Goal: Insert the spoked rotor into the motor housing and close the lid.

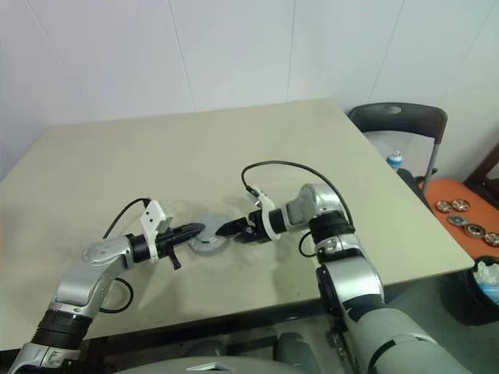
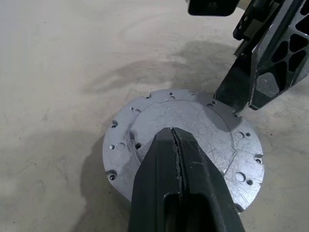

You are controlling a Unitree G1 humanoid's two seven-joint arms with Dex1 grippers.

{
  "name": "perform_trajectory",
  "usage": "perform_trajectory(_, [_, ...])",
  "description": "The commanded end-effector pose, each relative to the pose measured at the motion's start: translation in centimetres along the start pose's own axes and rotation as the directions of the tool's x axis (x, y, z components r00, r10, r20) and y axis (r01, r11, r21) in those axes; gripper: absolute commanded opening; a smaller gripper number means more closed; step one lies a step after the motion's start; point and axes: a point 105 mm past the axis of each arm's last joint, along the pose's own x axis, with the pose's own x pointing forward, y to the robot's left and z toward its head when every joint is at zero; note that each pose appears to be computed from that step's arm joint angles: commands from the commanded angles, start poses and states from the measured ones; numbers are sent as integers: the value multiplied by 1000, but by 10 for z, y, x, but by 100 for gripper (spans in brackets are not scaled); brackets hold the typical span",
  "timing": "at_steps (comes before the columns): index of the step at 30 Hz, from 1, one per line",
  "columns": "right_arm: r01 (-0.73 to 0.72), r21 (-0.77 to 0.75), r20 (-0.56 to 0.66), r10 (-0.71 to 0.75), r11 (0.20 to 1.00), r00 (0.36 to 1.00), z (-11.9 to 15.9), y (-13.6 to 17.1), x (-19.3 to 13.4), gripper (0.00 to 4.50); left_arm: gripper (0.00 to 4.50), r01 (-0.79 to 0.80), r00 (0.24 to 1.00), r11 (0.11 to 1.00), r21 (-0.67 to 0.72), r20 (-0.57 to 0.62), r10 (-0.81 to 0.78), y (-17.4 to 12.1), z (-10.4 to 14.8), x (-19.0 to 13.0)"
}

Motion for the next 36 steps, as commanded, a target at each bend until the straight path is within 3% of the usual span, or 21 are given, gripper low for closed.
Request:
perform_trajectory(1, [-4,-18,-16,4,1000,1000,-2,7,9,412,0,-11,999,1000,-20,-36,11,6,-7,-17])
perform_trajectory(10, [-3,-21,3,3,1000,1000,4,8,12,412,0,-76,994,997,-11,-81,75,24,-11,-50])
perform_trajectory(23, [-14,-18,24,14,1000,1000,9,16,22,412,0,-69,996,998,-9,-49,69,17,-9,-26])
perform_trajectory(36, [-61,4,-18,61,998,998,5,26,33,412,0,-83,996,997,5,-33,83,21,-4,-23])
